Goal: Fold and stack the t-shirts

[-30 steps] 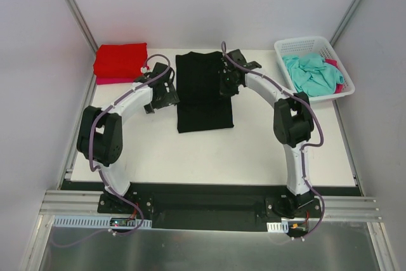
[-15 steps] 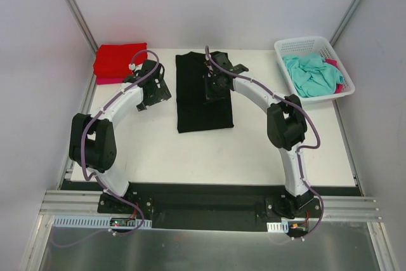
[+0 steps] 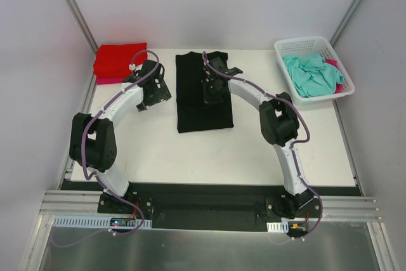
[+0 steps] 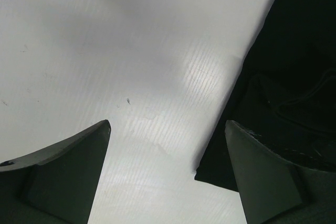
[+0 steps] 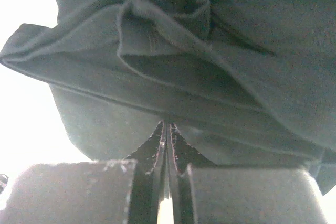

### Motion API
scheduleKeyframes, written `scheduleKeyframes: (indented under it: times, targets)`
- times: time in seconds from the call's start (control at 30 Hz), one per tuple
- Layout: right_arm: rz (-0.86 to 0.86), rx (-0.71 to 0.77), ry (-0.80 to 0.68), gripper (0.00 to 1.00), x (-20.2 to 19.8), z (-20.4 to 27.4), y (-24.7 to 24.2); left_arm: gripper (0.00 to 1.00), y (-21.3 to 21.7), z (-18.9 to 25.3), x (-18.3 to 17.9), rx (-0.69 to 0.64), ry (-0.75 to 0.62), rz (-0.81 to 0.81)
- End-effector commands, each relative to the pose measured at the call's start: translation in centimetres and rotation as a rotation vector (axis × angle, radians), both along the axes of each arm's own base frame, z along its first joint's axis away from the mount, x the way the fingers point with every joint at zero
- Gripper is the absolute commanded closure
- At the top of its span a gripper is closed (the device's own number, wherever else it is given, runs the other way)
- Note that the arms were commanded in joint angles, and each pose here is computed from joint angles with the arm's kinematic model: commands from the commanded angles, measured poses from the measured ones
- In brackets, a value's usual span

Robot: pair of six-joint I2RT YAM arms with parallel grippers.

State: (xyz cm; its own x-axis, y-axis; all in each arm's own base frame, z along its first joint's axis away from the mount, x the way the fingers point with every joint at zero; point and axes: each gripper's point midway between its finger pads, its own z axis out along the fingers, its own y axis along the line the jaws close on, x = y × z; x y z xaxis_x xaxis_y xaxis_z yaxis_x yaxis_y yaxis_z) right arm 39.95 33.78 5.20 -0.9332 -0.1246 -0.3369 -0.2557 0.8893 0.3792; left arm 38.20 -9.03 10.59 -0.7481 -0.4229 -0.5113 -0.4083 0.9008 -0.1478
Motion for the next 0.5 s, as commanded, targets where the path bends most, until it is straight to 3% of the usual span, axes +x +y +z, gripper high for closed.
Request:
scheduleKeyframes:
  times: [0.0,0.2,0.47]
  targets:
    - [0.003,0.031,-0.039,0.99,2.1,1.0,1.3,0.10,0.1,-0.4,-0.2,-0.013,0.018,0.005]
    - [-0.056,0.088,-0.095,0.99,7.6,2.5,0.2,0.10,0.1,-0.6,-0.5,-0.015,0.025,0.003]
    - [-0.188,0.171,-0.145,0.99,12.8,4.6,-5.4,0.11,0.2,-1.1,-0.9,-0.014,0.040,0.006]
